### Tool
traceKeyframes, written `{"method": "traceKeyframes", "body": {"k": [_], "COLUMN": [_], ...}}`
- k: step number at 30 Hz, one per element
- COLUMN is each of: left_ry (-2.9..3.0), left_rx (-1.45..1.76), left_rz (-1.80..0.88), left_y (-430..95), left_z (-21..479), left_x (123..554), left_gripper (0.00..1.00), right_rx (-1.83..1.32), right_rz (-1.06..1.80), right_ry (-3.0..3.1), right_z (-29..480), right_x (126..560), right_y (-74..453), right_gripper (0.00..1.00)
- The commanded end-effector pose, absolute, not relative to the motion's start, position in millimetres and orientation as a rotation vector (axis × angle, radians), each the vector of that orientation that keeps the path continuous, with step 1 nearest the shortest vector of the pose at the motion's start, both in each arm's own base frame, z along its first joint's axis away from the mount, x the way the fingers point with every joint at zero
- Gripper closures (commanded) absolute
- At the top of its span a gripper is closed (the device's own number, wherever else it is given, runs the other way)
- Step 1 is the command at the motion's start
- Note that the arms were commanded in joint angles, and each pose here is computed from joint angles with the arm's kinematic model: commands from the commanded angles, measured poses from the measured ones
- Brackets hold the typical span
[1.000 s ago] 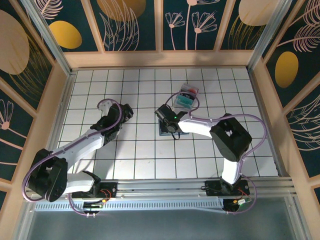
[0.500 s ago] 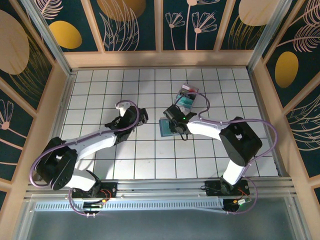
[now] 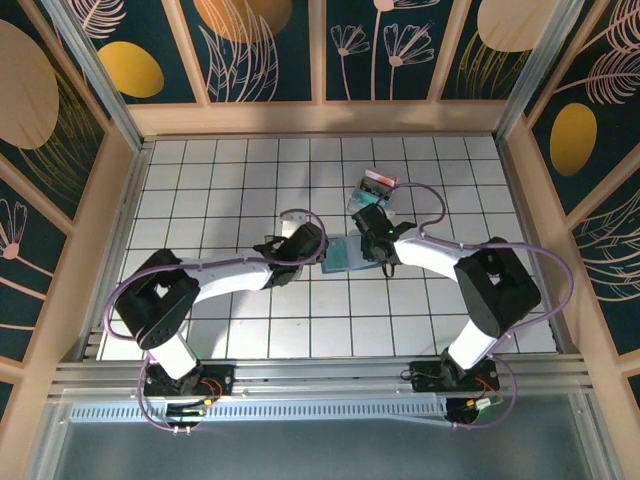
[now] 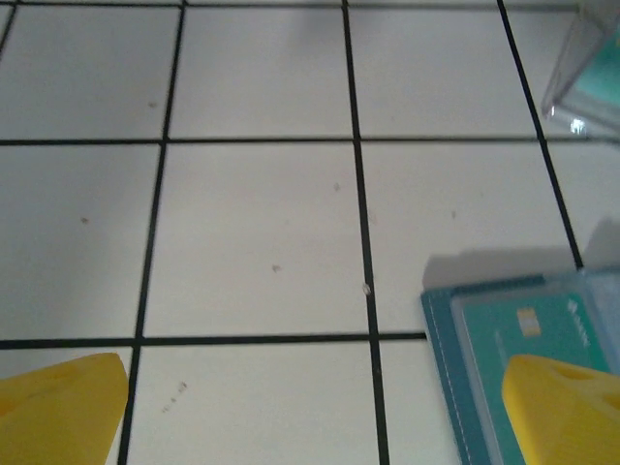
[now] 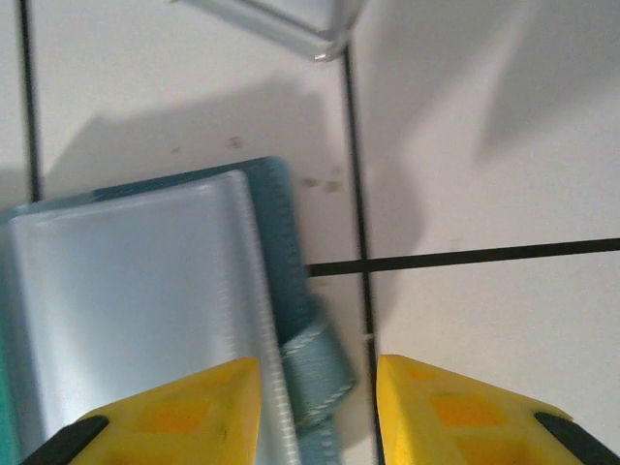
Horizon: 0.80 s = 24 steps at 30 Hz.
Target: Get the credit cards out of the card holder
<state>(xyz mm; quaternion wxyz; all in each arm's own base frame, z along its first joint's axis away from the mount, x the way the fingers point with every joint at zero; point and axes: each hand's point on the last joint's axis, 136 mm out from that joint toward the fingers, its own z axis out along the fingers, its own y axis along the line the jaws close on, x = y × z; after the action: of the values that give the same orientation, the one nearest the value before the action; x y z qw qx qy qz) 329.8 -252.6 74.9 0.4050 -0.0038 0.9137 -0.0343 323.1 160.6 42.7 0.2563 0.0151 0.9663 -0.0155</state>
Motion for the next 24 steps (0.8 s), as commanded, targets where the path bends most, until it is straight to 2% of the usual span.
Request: {"method": "traceKeyframes", "body": {"k": [1,6,11,18,24], "left_ry": [2.325,2.354,2.374,2.385,2.391], "left_rx": [0.052,0.092,0.12,0.126,0.119], "left_rz": [-0.038,0.017,0.017,0.023,0.021], "left_y": [-252,-251,-256,-259,-260], "left_z": [71,52,44,34,28], "left_x": [327,326,326,328,328], "left_gripper": [0.01,0.01,0.01,0.01,0.01], "right_rx": [0.07,0.089,0.075,0.001,-0.003], "right_rz": [-0.056,0.014,0.329,0.707,0.739], "right_ry": [2.572,2.524,2.5,2.541,2.597], "right_z": [56,81,100,98,82], "right_x": [330,337,336,327,325], "right_y": [146,148,185,238,246], "right_gripper": [0.63,0.65,0.73,0.81,0.82]}}
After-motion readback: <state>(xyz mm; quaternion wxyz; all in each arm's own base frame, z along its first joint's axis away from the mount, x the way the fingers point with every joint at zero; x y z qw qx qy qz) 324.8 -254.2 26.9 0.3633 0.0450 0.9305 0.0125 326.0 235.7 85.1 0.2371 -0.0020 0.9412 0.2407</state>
